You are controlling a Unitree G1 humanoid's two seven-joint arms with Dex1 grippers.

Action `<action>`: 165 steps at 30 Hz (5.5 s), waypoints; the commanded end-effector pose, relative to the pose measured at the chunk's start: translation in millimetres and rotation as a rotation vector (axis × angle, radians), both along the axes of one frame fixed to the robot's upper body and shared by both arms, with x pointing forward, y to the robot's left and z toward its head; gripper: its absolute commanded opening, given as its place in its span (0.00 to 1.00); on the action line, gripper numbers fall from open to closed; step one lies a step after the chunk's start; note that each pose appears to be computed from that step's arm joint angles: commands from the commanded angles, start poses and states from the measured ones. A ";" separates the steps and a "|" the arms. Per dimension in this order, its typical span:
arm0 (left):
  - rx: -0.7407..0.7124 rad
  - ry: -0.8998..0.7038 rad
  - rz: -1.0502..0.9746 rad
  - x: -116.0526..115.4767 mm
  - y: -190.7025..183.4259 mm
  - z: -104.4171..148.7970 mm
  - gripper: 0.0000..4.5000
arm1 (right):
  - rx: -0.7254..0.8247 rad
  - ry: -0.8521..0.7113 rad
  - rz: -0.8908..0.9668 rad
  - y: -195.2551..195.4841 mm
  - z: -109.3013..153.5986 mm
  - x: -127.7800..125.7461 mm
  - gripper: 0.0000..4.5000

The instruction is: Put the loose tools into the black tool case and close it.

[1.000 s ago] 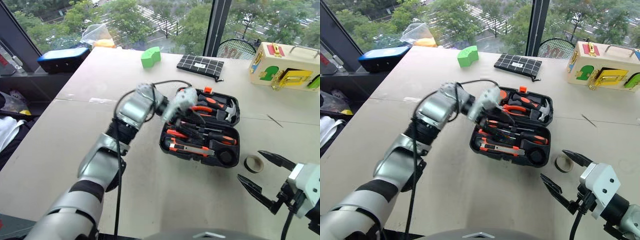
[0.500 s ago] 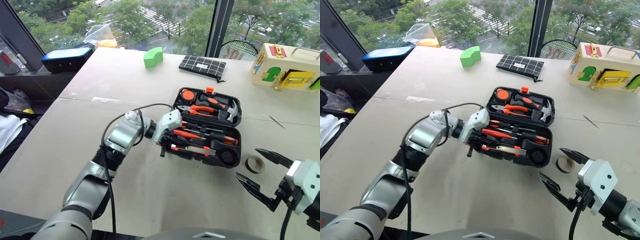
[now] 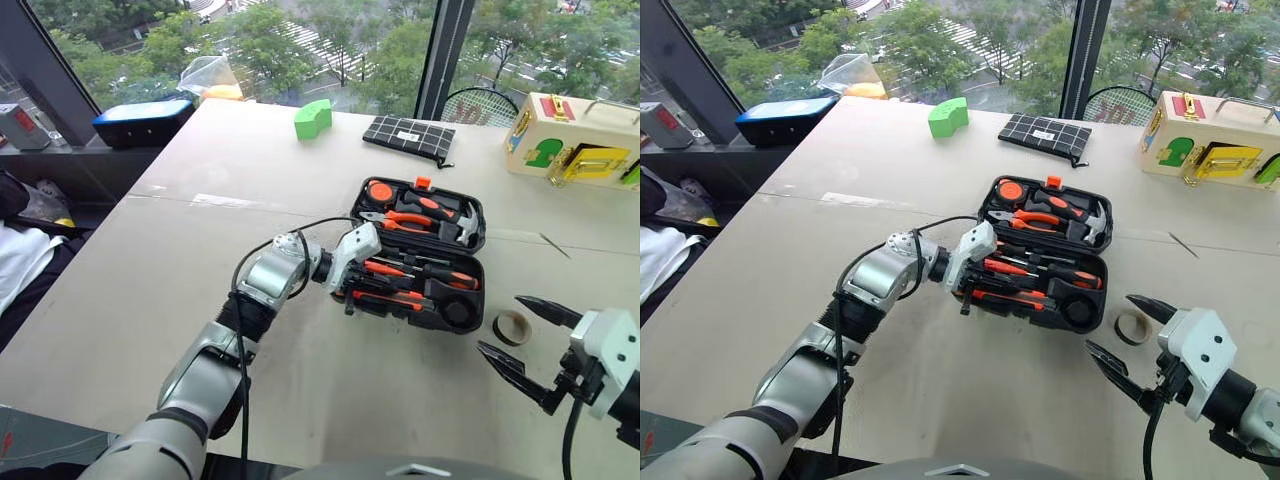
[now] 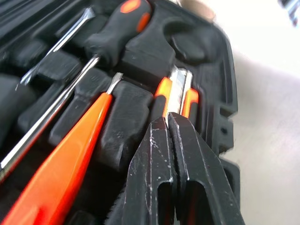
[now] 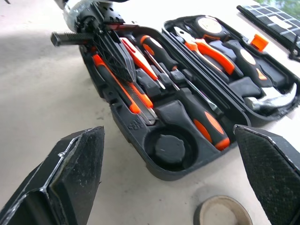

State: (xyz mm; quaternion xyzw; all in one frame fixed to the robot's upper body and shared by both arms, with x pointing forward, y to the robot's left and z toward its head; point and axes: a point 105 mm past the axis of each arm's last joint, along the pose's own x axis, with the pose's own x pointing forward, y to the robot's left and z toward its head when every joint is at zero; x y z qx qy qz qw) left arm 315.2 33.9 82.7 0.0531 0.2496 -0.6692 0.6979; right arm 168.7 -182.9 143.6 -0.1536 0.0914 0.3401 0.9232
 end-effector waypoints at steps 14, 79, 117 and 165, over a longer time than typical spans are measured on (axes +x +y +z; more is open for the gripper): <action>-0.268 -0.230 -0.256 -81.2 31.6 86.0 0.83 | -0.170 0.235 -0.153 -33.7 -39.5 34.9 1.00; -0.314 -0.244 0.059 -93.7 105.2 87.6 1.00 | -0.178 0.499 0.255 38.4 -34.2 45.8 0.92; -0.321 -0.242 0.061 -91.5 97.9 78.7 1.00 | -0.327 0.488 0.298 38.4 -42.0 48.3 0.92; 0.002 -0.112 0.922 132.8 78.9 59.3 1.00 | 0.212 0.224 -0.557 -27.9 -8.2 223.0 0.96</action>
